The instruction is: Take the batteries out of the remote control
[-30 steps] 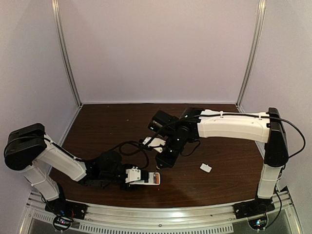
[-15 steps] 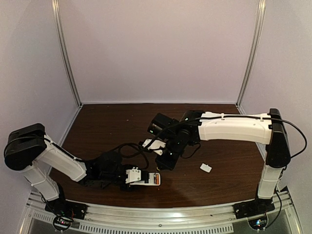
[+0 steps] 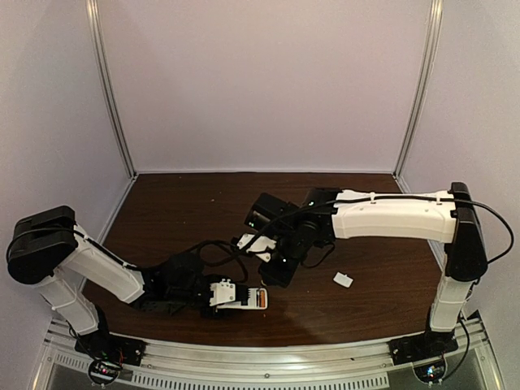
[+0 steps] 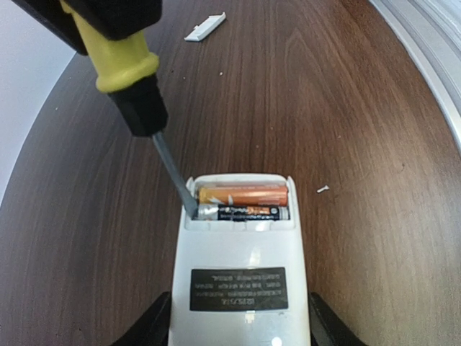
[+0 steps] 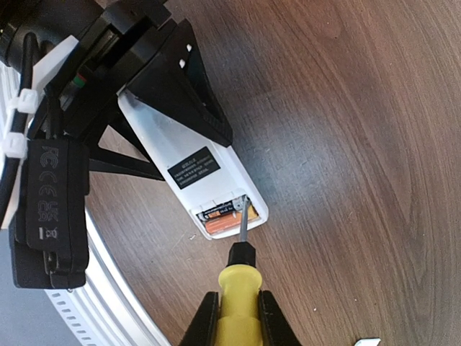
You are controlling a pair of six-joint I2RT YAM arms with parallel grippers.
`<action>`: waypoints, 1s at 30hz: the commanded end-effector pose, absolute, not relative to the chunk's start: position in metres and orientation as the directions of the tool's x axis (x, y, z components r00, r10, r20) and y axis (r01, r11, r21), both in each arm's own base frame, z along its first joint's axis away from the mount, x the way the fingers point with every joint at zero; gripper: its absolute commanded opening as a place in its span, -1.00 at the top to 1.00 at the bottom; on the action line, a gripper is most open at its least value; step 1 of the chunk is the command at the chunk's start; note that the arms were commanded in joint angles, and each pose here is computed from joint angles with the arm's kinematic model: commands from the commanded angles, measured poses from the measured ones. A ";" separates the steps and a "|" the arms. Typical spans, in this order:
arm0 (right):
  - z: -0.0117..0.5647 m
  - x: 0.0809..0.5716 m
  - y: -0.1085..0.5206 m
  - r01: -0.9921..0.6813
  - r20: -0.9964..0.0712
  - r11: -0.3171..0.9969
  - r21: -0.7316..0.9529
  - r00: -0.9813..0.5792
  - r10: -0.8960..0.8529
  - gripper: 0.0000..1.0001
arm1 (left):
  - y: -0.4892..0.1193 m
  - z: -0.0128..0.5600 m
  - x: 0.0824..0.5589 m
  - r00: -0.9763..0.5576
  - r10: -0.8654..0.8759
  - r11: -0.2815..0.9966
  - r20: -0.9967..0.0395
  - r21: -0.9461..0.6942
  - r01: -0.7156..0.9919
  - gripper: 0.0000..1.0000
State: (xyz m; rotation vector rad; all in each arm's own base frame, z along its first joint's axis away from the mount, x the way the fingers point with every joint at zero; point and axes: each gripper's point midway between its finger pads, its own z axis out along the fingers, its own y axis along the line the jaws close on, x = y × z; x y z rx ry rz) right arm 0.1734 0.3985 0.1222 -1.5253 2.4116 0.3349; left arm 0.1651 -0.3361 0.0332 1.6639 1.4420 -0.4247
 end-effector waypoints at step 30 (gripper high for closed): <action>0.099 0.090 0.383 -0.916 -0.219 0.343 0.208 -0.386 -0.896 1.00 | -0.353 0.094 0.205 0.320 0.507 0.251 -0.801 0.492 0.834 1.00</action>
